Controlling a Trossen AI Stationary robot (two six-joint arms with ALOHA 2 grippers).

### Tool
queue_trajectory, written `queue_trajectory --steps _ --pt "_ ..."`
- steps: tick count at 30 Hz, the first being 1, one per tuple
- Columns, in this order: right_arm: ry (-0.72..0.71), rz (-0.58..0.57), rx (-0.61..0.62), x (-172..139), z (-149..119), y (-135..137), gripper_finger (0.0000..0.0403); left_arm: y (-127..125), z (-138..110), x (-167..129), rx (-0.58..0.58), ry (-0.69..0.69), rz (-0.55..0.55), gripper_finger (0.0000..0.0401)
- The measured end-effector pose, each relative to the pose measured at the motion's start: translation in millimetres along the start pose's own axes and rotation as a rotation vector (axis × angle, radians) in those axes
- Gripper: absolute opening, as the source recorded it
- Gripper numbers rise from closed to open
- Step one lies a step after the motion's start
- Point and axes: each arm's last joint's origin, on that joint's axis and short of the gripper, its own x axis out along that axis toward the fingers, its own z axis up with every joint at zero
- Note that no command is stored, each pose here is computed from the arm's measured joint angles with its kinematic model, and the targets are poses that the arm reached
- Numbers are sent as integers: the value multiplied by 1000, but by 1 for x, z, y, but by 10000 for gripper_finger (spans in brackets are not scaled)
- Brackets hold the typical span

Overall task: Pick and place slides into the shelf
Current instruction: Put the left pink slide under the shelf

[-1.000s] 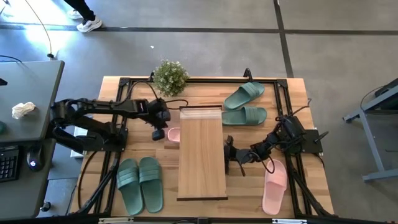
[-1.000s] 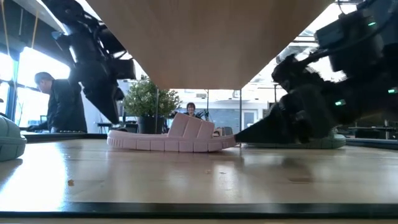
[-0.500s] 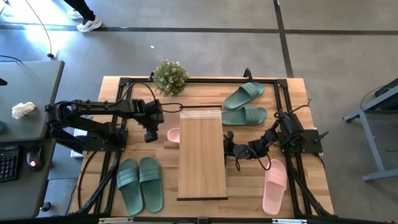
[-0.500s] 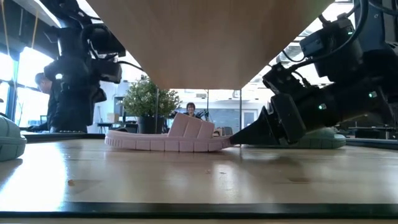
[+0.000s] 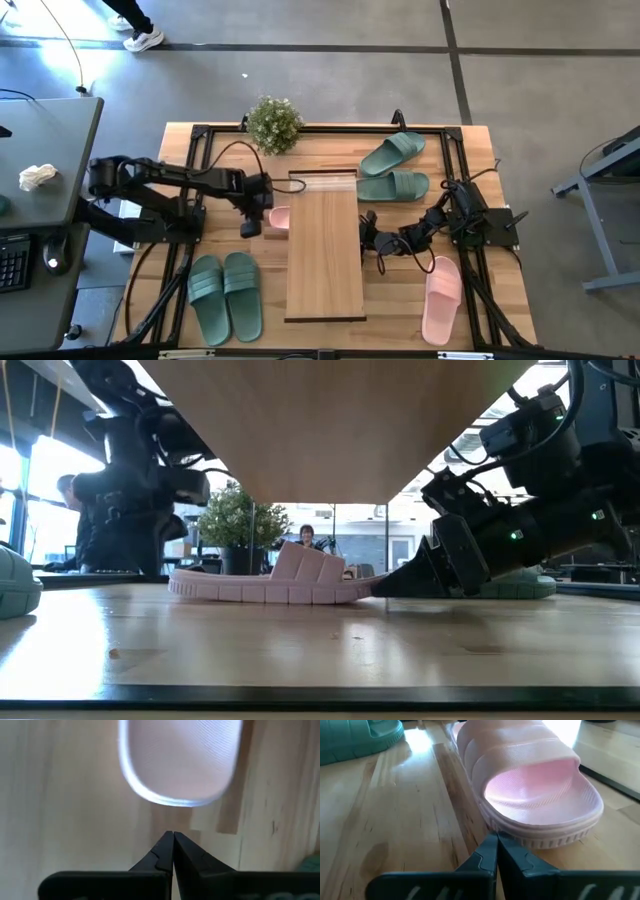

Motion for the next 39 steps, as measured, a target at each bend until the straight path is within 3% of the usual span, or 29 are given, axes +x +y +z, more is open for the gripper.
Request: queue_trajectory --steps 7,15,21,25,34,39 --pt "-1 -3 2 0 0 0 0 -11 15 6 103 -127 10 0" --pt "-2 -116 8 0 -2 -5 0 -8 17 25 71 -83 17 0" --pt "18 -181 67 2 -5 -12 0 -6 23 31 67 -122 40 0" --pt "6 -223 38 2 -5 -14 0 -5 26 30 48 -152 66 0" --pt "4 -232 48 2 -5 -14 0 -2 25 30 13 -150 181 0" --pt "11 -213 47 2 -5 -13 0 -2 24 29 11 -142 191 0"
